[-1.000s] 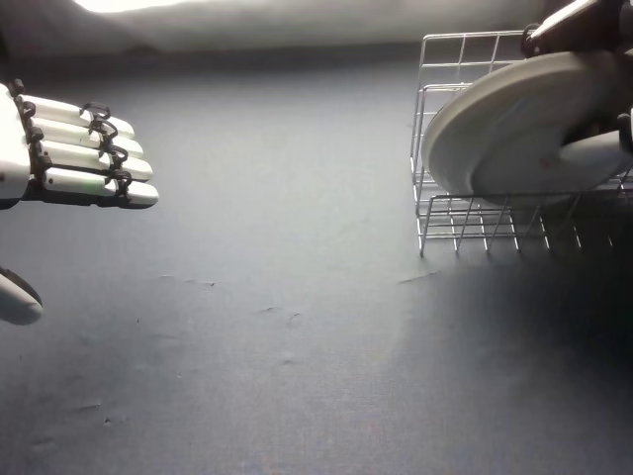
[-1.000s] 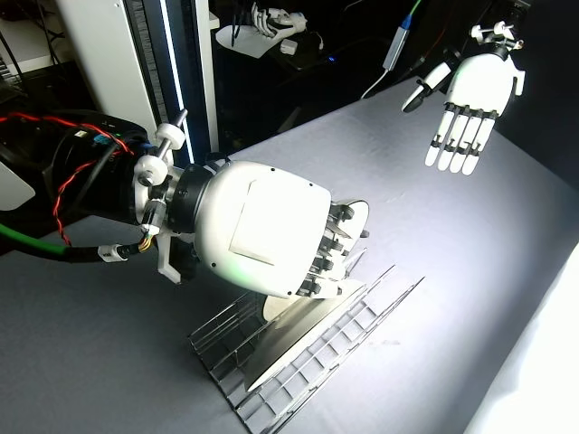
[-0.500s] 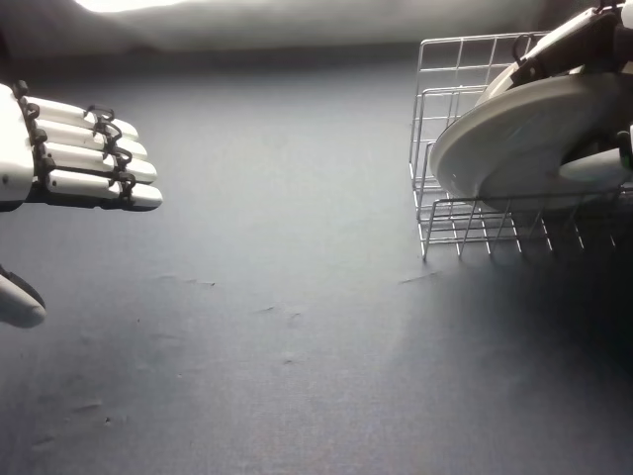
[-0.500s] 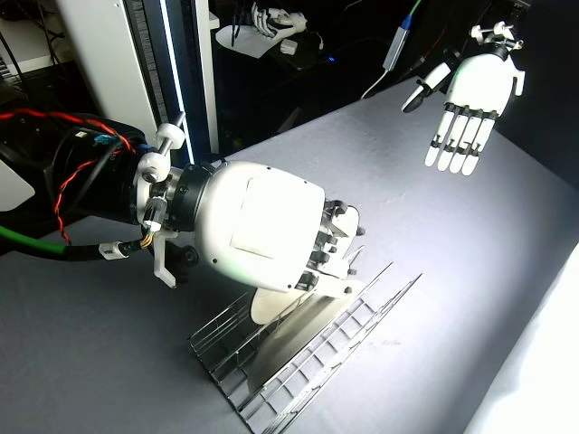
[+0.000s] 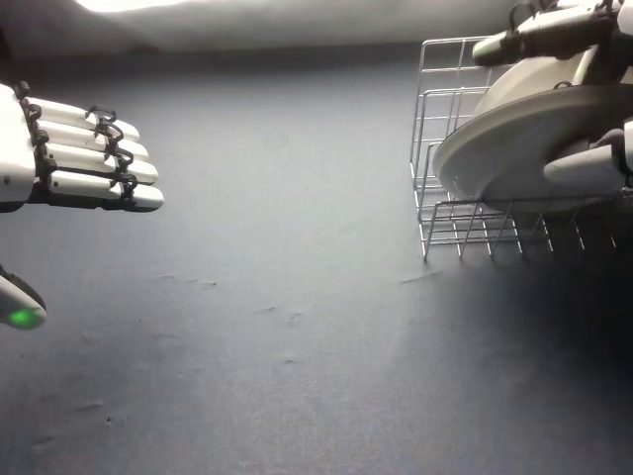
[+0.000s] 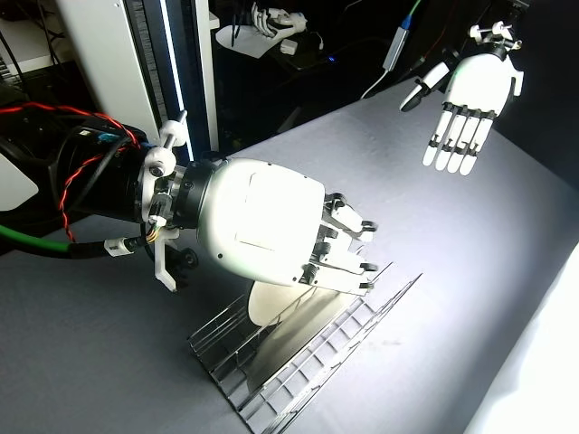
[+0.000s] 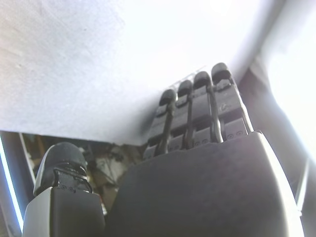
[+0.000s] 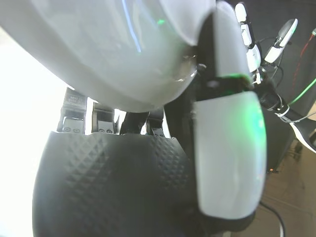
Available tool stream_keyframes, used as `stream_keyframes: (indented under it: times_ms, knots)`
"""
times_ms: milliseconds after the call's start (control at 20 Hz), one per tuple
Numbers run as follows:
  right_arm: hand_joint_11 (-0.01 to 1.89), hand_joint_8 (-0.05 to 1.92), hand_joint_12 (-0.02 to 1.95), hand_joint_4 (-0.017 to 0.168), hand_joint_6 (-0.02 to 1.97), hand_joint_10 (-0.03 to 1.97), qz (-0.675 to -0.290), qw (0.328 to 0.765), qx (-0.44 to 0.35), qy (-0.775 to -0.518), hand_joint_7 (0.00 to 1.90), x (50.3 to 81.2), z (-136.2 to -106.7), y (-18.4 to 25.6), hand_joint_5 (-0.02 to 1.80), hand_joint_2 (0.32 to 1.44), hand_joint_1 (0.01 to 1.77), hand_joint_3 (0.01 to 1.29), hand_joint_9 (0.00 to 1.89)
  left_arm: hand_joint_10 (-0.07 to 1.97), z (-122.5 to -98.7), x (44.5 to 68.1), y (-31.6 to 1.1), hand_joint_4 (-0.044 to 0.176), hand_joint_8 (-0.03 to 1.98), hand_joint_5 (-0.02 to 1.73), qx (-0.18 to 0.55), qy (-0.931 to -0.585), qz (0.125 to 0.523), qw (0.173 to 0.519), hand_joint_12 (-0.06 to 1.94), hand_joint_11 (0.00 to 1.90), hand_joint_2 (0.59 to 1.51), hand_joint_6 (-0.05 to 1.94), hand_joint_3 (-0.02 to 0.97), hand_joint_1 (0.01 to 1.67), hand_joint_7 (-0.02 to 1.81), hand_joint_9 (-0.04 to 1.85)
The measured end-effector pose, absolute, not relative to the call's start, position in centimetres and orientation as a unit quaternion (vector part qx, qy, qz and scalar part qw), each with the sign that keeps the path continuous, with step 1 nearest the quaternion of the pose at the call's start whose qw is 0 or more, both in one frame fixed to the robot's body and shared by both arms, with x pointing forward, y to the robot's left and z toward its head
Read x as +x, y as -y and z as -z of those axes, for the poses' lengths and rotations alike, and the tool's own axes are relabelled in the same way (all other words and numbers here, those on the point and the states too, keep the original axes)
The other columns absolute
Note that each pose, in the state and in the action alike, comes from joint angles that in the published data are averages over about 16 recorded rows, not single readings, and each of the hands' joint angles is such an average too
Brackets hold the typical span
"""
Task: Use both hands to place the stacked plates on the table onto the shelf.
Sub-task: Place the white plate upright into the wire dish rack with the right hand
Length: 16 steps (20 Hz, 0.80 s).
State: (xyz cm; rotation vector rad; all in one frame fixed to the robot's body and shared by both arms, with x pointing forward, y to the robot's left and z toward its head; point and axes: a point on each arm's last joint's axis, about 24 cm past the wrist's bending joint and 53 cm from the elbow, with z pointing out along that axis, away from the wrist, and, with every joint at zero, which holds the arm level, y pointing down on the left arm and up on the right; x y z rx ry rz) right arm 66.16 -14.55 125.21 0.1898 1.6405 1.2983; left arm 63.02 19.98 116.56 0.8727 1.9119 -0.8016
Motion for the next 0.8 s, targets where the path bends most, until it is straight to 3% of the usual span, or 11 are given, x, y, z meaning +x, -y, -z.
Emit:
stream_keyframes:
  times_ms: [400,650,800]
  knots:
    - [0.00,-0.05,0.64,-0.002,0.04,0.18,-0.528,0.505,0.079,-0.678,0.69,66.7,-125.3,15.3,0.12,1.03,0.76,0.01,0.05,0.01,-116.5,62.9,-19.8,0.001,0.00,0.02,0.351,-0.766,0.323,0.431,0.02,0.02,1.083,0.01,0.016,0.01,0.02,0.02]
    - [0.01,-0.04,0.19,-0.002,0.03,0.03,-0.530,0.512,0.070,-0.672,0.69,66.7,-126.2,15.0,0.03,1.02,0.60,0.01,0.02,0.01,-116.5,62.8,-19.7,0.001,0.00,0.02,0.352,-0.766,0.324,0.430,0.02,0.02,1.083,0.01,0.016,0.01,0.02,0.01]
    - [0.01,-0.04,0.01,-0.002,0.03,0.00,-0.537,0.516,0.056,-0.665,0.69,66.3,-127.2,14.3,0.02,1.00,0.53,0.01,0.02,0.01,-116.5,62.7,-19.6,0.001,0.00,0.02,0.353,-0.765,0.326,0.429,0.02,0.02,1.083,0.01,0.016,0.01,0.02,0.01]
